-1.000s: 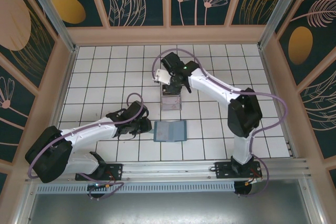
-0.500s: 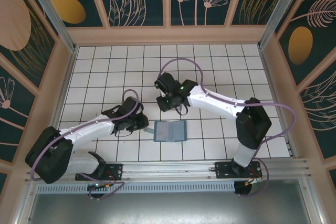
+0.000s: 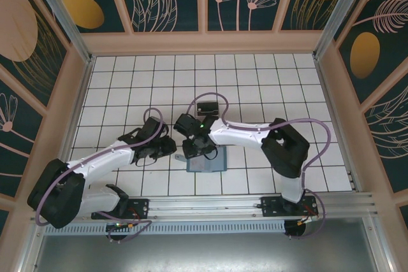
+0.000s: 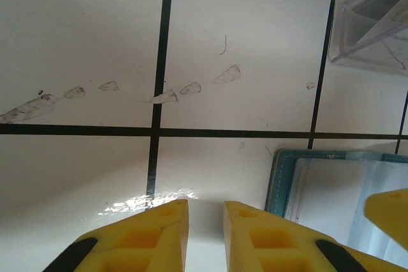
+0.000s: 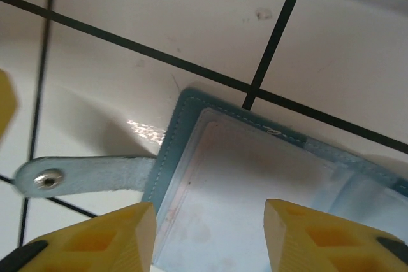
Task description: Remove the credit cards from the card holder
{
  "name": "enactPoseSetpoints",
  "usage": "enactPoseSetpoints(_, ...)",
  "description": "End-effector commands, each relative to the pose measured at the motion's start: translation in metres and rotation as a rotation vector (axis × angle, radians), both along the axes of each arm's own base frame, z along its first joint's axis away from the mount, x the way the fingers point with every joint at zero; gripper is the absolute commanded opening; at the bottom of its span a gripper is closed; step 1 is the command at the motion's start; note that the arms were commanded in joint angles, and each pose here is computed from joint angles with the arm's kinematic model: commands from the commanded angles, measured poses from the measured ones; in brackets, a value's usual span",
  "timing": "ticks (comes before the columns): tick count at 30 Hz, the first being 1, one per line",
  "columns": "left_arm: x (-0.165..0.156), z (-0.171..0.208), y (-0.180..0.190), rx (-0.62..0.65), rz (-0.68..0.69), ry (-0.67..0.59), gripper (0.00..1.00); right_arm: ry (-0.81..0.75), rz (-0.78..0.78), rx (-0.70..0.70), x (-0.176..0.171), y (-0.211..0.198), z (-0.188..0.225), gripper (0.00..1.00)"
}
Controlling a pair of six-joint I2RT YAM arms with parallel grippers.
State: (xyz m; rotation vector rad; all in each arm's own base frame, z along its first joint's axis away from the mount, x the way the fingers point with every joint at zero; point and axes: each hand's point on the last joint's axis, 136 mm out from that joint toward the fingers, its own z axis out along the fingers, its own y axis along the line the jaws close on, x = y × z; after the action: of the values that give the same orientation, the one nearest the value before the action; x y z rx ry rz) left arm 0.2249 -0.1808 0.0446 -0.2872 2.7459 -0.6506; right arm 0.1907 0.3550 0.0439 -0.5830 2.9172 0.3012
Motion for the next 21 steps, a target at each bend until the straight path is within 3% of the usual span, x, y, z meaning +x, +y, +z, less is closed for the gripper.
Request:
enactPoseSetpoints(1, -0.004, -0.001, 0.004, 0.009, -0.011, 0.001, 0.22, 0.016, -0.017, -0.065, -0.007, -0.007, -0.010, 0.54)
enactPoseSetpoints(12, -0.003, 0.000, 0.004, 0.007, -0.014, -0.001, 0.22, 0.039, -0.001, -0.155, -0.016, -0.023, -0.040, 0.51)
enactPoseSetpoints(21, -0.001, 0.010, 0.003, 0.001, -0.015, -0.013, 0.23, 0.014, 0.006, -0.142, -0.014, -0.021, -0.037, 0.20)
